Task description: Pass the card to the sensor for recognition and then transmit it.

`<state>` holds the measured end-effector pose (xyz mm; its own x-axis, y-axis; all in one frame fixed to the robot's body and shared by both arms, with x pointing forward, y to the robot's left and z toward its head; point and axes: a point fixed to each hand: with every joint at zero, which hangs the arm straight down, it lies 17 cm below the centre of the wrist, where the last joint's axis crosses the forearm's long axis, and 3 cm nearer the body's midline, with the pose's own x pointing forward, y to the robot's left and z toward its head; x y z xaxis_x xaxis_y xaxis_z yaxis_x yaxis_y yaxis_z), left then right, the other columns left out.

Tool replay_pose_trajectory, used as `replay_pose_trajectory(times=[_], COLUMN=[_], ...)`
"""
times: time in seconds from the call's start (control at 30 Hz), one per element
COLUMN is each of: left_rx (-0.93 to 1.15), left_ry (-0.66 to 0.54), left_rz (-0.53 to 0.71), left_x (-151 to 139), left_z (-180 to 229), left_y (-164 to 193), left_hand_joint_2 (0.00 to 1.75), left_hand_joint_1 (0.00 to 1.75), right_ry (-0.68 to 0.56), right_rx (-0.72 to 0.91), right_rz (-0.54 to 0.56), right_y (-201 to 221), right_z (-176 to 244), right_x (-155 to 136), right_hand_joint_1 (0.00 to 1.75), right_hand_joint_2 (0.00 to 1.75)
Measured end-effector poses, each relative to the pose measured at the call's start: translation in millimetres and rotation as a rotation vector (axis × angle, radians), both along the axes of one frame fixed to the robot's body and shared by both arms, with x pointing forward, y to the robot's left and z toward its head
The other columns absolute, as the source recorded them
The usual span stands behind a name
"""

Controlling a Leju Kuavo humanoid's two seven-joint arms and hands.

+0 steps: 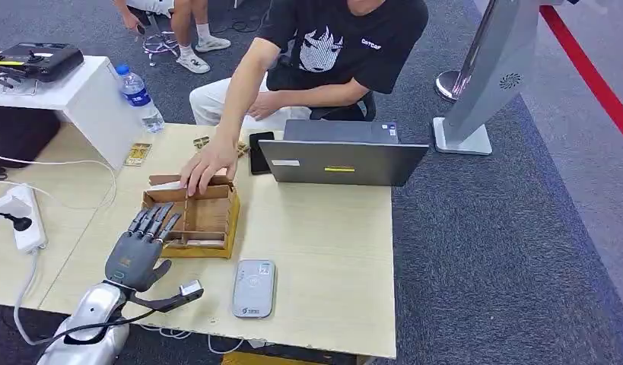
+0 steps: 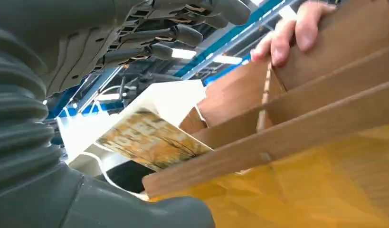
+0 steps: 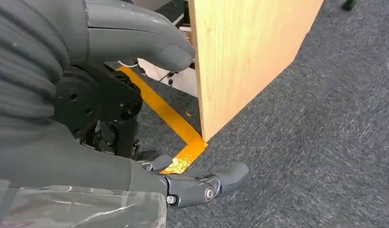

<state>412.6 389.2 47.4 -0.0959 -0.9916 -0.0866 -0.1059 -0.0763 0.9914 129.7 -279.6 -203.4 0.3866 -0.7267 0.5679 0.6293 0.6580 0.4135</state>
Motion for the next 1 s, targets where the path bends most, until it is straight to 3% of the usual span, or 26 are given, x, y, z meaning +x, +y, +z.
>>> replay_pose_trajectory(times=[0.03, 0.47, 1.0], left_rx=[-0.004, -0.018, -0.003], left_ry=[-0.007, -0.074, -0.054], left_rz=[-0.004, 0.021, 0.095], left_x=[-0.8, -7.2, -12.1], left_z=[1.6, 22.1, 18.6], left_y=[-1.0, 14.0, 45.0], left_hand_joint_2=[1.75, 1.75, 1.75], left_hand_joint_1=[1.75, 1.75, 1.75], right_ry=[-0.001, -0.009, -0.01], right_rx=[0.001, 0.004, 0.02], right_rz=[-0.003, -0.028, -0.069], right_y=[-0.2, -2.3, -6.3], right_z=[0.0, 0.6, 0.5], right_x=[-0.6, -1.4, -1.8], right_hand_joint_1=[0.0, 0.0, 0.0], right_hand_joint_2=[1.75, 1.75, 1.75])
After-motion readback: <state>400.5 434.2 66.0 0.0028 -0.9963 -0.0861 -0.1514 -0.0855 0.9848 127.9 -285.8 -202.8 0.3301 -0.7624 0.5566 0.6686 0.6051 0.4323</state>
